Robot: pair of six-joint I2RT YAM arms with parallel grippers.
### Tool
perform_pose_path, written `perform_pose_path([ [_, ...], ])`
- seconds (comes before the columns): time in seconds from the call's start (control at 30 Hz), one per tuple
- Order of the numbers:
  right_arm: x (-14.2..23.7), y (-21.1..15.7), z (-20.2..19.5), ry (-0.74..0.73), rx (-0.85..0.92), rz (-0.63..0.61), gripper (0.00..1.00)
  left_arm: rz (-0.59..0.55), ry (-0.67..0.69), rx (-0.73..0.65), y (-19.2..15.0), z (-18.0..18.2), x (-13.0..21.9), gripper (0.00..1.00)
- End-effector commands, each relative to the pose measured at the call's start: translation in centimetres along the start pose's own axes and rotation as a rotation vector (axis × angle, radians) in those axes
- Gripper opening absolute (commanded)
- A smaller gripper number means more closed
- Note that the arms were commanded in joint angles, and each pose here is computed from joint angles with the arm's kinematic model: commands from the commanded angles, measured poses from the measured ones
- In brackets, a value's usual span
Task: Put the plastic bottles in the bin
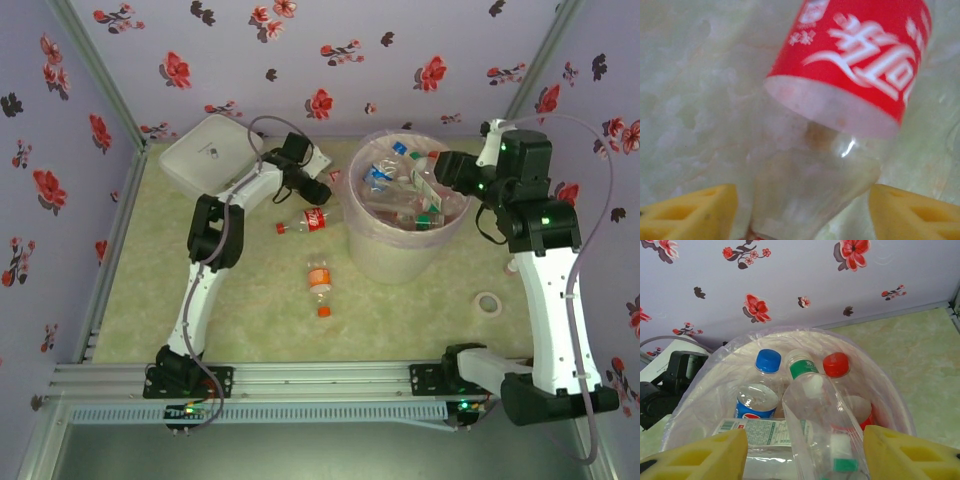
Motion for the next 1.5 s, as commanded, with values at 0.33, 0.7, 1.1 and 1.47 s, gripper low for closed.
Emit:
perform_pose_path([
  [0.33,1.3,-0.4,-0.6,-0.009,-0.011,-0.02,0.54,-0.118,0.154,0.05,2.0,1.6,8.5,0.3],
  [0.7,-2.1,0.1,6.4,0.367,-0.114,0.074,0.43,-0.366,0.299,0.328,0.1,0.5,20.1,0.24],
  [1.1,-6.0,-2.8,22.3,0.74,-0.019,0.17,0.8,-0.805,0.268,0.51,1.1,-7.9,32.9,0.31],
  [1.47,-9.1,-0.5,24.3,0.679,0.039,0.096,0.91,-0.796,0.178,0.226,2.0,-15.4,33.7,0.3],
])
Point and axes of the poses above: each hand's point on the last joint's axis, 136 mm out from that joint toward the fingers, its own x axis back along the fingers, its own z axis along the line the jaws close on, y = z × x, the point moved 2 cm from there along x, back along the fingers, and after that the axes turned 14 degrees about -x, right-handed, at the moved point
